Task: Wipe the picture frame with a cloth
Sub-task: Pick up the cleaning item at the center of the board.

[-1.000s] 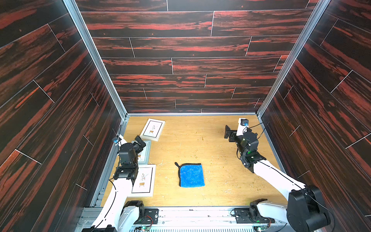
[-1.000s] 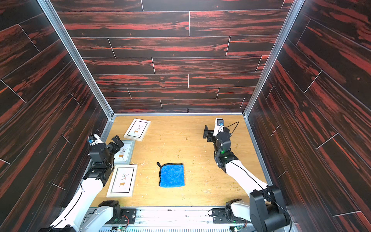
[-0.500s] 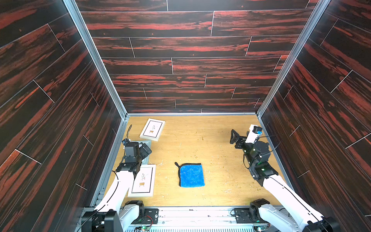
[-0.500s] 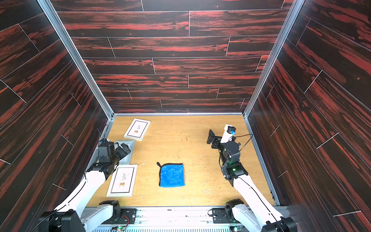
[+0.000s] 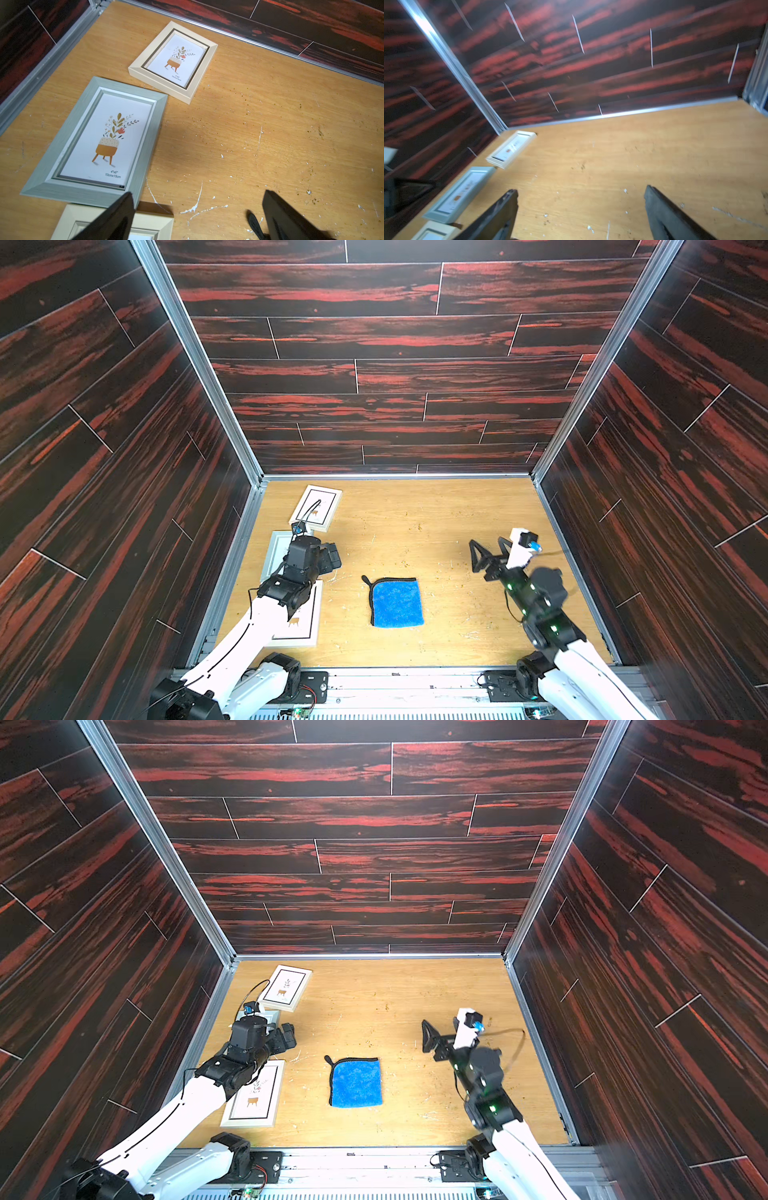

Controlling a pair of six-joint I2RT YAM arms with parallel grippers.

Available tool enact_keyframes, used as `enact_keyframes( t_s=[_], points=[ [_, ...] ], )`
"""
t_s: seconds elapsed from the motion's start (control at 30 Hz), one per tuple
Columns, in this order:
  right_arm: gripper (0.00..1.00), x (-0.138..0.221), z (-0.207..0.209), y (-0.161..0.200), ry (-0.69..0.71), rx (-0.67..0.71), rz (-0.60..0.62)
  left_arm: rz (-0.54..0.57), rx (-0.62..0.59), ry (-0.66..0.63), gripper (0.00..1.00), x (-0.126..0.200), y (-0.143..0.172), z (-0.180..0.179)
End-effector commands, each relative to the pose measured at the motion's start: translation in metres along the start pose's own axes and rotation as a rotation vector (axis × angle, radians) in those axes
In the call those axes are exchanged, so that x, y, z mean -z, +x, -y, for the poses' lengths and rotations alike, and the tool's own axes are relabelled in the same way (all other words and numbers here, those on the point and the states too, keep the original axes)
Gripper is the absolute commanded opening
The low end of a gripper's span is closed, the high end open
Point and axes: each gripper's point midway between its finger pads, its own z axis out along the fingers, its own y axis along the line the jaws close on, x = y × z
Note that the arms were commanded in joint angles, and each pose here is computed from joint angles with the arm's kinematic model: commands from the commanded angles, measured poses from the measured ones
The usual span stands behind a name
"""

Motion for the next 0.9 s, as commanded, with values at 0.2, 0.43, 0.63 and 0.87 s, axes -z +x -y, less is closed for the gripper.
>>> enact_keyframes(
  t_s=[0.2,0.43,0.63,0.87],
  points=[
    [0.98,-0.026,-0.040,0.070,-0.122,0.041,-0.302,0.072,0.030,-0.079,1.00,0.018,-0.007,-0.020],
    [0.98,-0.028,-0.141,0.152,-0.295,0.134,-0.596,0.059,0.047,-0.202,1.00,0.024,-0.001,-0.045],
    [0.98,-0.013,-0.181,0.201,-0.382,0.224,-0.796,0.035,0.101,-0.300,1.00,0.025,0.002,-0.072],
    [0.98,-0.007,-0.168,0.251,-0.307,0.319,-0.978,0.007,0.170,-0.316,1.00,0.019,0.006,-0.089]
  ],
)
